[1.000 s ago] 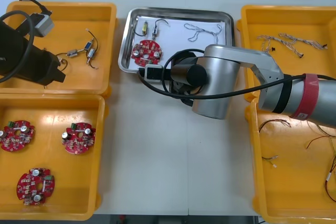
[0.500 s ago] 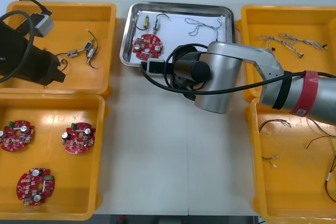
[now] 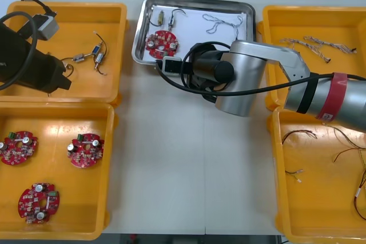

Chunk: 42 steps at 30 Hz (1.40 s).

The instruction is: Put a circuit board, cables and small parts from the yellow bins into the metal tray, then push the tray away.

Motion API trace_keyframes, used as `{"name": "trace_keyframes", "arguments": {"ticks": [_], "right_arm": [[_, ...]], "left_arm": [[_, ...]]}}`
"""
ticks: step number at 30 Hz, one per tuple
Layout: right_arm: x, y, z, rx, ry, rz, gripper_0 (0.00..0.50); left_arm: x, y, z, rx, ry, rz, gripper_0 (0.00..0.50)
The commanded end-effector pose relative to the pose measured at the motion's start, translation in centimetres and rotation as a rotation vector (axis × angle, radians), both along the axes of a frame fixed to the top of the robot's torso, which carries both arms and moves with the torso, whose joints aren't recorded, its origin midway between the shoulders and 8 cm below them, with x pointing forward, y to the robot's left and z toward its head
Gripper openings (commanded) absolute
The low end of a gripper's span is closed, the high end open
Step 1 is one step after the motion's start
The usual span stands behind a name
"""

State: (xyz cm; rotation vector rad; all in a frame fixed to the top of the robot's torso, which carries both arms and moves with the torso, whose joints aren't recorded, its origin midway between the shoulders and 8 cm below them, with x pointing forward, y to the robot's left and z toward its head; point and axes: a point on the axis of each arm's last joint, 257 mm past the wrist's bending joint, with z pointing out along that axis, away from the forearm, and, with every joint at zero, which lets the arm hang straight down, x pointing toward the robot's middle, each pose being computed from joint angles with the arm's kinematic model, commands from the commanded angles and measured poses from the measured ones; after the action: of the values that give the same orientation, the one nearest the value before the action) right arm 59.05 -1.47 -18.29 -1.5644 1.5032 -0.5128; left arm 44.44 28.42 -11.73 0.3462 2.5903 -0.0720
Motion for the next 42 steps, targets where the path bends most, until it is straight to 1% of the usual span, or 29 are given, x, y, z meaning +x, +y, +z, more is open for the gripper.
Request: {"name": "trace_keyframes", "arguments": {"ticks": [1, 22, 26, 31, 40, 41, 42], "right_arm": [[1.2, 0.8, 3.3, -0.039, -0.085, 0.054, 0.000], [4.0, 1.1, 4.6, -0.020, -0.150, 0.107, 0.000], [4.6, 1.4, 5.0, -0.024, -0.183, 0.128, 0.000], [5.0, 1.5, 4.8, -0.028, -0.190, 0.129, 0.000], [4.9, 1.7, 4.6, -0.038, -0.192, 0.137, 0.000], [4.9, 1.8, 4.7, -0.038, -0.194, 0.139, 0.010], [4.8, 1.8, 4.6, -0.037, -0.192, 0.140, 0.045]], "left_arm": [[-0.4, 1.8, 1.2, 0.037, -0.029, 0.014, 0.500], [-0.4, 1.8, 1.2, 0.037, -0.029, 0.014, 0.500], [-0.4, 1.8, 1.2, 0.037, -0.029, 0.014, 0.500], [-0.4, 1.8, 1.2, 0.037, -0.029, 0.014, 0.500], [-0.4, 1.8, 1.2, 0.037, -0.029, 0.014, 0.500], [-0.4, 1.8, 1.2, 0.037, -0.029, 0.014, 0.500], [-0.4, 1.8, 1.2, 0.037, -0.029, 0.014, 0.500]]}}
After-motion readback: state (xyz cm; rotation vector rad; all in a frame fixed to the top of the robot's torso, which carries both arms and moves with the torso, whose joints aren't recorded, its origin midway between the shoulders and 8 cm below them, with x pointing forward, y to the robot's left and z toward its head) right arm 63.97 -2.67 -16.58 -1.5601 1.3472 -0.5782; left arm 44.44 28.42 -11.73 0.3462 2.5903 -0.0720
